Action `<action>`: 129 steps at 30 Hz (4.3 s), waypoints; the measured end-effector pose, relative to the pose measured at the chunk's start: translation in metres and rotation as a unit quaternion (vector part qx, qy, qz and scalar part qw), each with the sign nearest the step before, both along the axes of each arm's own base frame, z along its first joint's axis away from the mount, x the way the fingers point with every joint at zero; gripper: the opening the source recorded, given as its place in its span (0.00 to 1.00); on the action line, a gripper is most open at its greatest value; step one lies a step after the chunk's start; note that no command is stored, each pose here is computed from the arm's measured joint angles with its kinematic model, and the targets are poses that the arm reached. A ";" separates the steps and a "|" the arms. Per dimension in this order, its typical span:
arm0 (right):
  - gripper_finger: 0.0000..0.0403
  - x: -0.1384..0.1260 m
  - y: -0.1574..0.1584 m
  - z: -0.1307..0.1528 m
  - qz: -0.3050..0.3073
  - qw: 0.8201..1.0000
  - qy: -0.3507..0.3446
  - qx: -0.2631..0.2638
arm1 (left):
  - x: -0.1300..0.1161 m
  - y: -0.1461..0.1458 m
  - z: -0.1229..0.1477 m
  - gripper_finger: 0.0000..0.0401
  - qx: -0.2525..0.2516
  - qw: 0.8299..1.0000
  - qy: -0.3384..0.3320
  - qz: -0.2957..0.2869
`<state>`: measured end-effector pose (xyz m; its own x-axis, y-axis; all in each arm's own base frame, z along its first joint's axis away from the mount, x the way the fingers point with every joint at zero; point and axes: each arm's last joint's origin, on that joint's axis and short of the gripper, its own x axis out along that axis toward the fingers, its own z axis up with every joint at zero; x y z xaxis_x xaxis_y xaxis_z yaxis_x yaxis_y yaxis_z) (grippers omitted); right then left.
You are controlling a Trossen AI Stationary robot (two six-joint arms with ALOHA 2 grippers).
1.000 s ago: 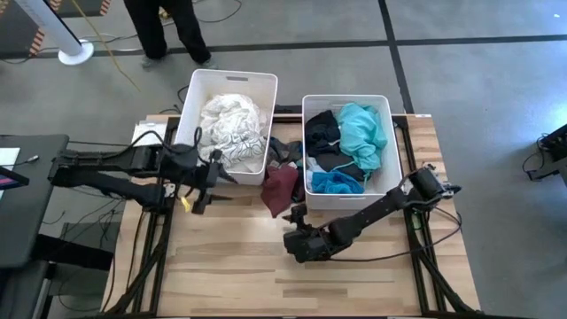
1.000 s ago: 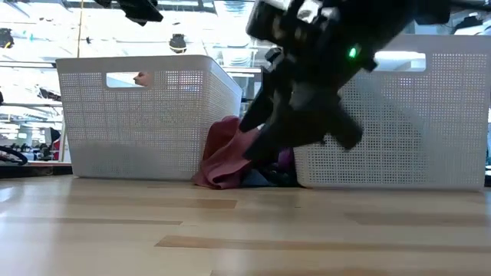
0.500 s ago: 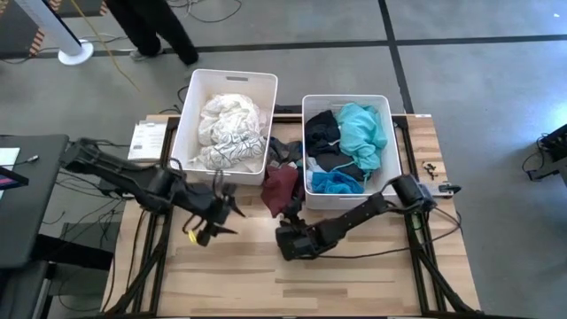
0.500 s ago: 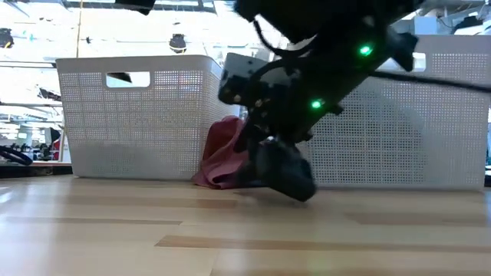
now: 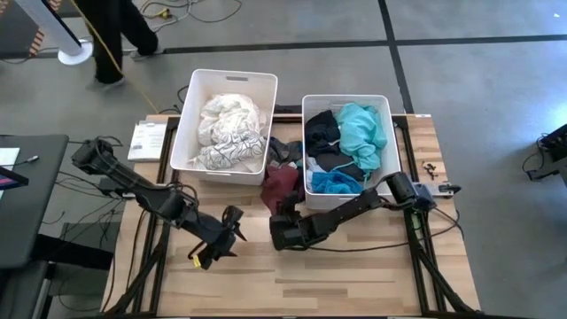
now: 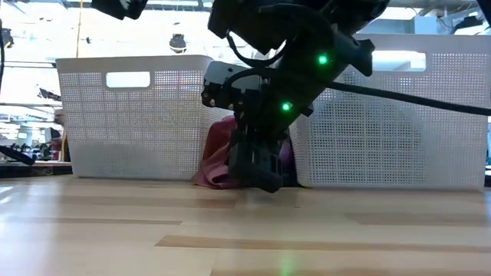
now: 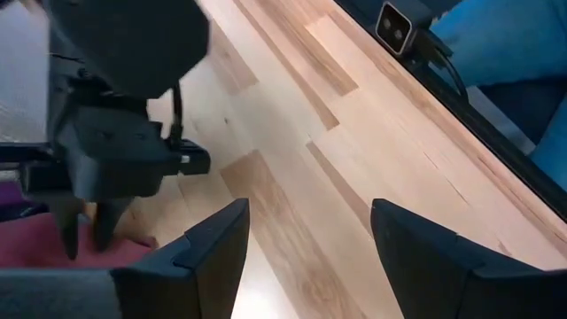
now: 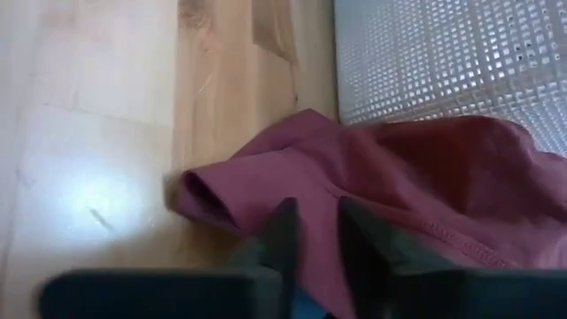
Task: Sort clothes
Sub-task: Put the red underwear into the right white laundry bin
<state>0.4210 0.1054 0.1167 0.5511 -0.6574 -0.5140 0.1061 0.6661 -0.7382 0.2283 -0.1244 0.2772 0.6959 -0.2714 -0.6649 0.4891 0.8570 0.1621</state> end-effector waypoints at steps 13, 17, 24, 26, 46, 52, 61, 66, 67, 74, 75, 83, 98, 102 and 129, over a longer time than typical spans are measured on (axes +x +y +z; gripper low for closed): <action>0.07 -0.007 0.022 0.002 0.054 0.998 0.026 0.016 | -0.010 -0.014 0.000 0.58 -0.003 1.000 0.001 0.015; 0.23 -0.011 0.031 0.002 0.065 0.997 0.033 0.014 | -0.011 -0.016 0.000 0.58 0.000 1.000 -0.002 0.017; 0.55 -0.010 0.011 -0.001 0.026 0.998 0.048 0.020 | -0.004 -0.021 -0.010 0.58 0.012 1.000 0.009 0.017; 0.59 -0.010 0.003 -0.002 0.012 0.998 0.054 0.022 | -0.001 -0.023 -0.016 0.58 0.021 0.999 0.021 0.016; 0.02 -0.003 -0.013 -0.001 -0.030 0.998 0.010 0.055 | 0.014 -0.031 -0.043 0.58 0.066 0.996 0.048 0.026; 0.01 0.005 0.020 0.026 0.012 0.999 -0.001 0.050 | 0.015 -0.028 -0.043 0.58 0.103 0.992 0.027 0.070; 0.00 0.011 0.055 0.074 0.053 0.998 0.000 0.028 | 0.017 -0.020 -0.040 0.58 0.176 0.969 -0.031 0.168; 0.00 0.012 0.067 0.096 0.064 0.998 -0.006 0.011 | 0.018 -0.021 -0.038 0.58 0.169 0.969 -0.043 0.177; 0.00 0.012 0.069 0.100 0.066 0.998 -0.008 0.010 | 0.019 -0.021 -0.038 0.59 0.167 0.969 -0.045 0.177; 0.00 0.008 0.078 0.131 0.064 0.998 -0.004 -0.013 | 0.020 -0.016 -0.046 0.71 0.148 0.968 -0.049 0.198; 0.00 0.008 0.078 0.135 0.064 0.998 -0.004 -0.013 | 0.020 -0.014 -0.052 0.73 0.147 0.967 -0.049 0.202; 0.00 0.007 0.083 0.158 0.069 0.997 -0.015 -0.008 | 0.019 0.002 -0.092 0.80 0.031 0.975 -0.082 0.204; 0.00 0.013 0.085 0.172 0.088 0.995 -0.039 -0.015 | 0.016 0.023 -0.106 0.79 -0.155 0.963 -0.175 0.130; 0.00 0.017 0.086 0.176 0.101 0.993 -0.051 -0.022 | 0.018 0.024 -0.103 0.77 -0.154 0.960 -0.189 0.137; 0.02 -0.014 0.125 0.199 0.163 0.982 -0.081 0.047 | 0.011 0.039 -0.079 0.00 -0.091 0.954 -0.244 0.150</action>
